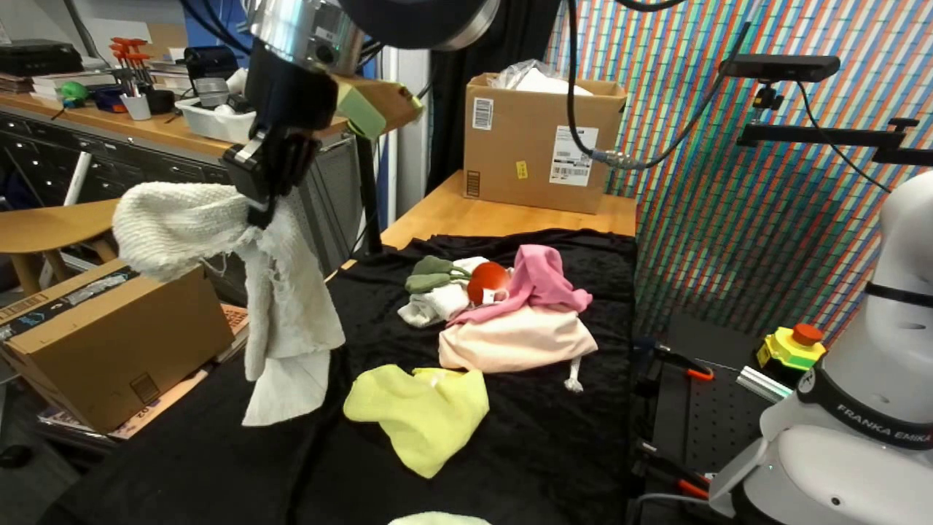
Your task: Put the things on one heap
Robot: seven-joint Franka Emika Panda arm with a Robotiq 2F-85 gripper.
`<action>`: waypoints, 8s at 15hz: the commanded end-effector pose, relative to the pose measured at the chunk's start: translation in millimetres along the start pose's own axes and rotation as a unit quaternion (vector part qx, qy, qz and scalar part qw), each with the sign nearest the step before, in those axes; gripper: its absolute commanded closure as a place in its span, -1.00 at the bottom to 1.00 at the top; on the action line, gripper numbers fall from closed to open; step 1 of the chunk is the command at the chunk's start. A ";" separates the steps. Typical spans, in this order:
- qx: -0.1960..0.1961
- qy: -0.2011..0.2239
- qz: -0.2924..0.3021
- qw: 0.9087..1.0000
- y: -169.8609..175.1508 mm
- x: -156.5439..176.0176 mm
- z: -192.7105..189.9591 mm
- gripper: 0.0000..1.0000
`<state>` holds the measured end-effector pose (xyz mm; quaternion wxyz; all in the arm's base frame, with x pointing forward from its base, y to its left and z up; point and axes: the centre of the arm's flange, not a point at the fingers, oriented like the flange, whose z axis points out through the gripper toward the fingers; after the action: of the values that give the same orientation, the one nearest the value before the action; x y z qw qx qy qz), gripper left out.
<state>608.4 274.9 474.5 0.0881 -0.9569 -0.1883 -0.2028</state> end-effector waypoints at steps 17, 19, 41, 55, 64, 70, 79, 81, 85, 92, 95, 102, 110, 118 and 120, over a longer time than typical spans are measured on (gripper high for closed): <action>-0.093 -0.045 0.091 0.990 165.1 -118.7 -88.7 0.89; -0.093 -0.082 0.094 0.988 178.7 -132.3 -69.0 0.89; -0.105 -0.267 0.028 0.958 189.1 -184.0 30.9 -0.48; -0.111 -0.226 -0.073 0.965 110.8 -191.2 25.6 -1.00; -0.086 -0.243 -0.108 0.960 -20.5 -211.4 73.9 -1.00; -0.043 -0.273 -0.101 0.956 -78.7 -231.9 104.5 -1.00; 0.030 -0.304 -0.039 0.951 -123.9 -240.8 129.4 -1.00; 0.045 -0.305 -0.026 0.951 -129.7 -239.7 134.3 -1.00; 0.090 -0.307 0.005 0.948 -140.2 -238.4 143.7 -1.00; 0.137 -0.316 0.049 0.938 -160.7 -238.0 153.7 -1.00; 0.138 -0.318 0.056 0.936 -167.0 -240.8 165.5 -1.00; 0.130 -0.317 0.059 0.938 -182.3 -247.1 189.0 -1.00; 0.124 -0.324 0.059 0.936 -202.3 -243.7 195.8 -0.50; 0.129 -0.340 0.054 0.930 -198.3 -236.6 189.7 0.58; 0.132 -0.349 0.049 0.926 -195.1 -233.4 184.3 0.88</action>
<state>391.3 422.3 219.5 0.1559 -0.9582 -0.1762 0.1625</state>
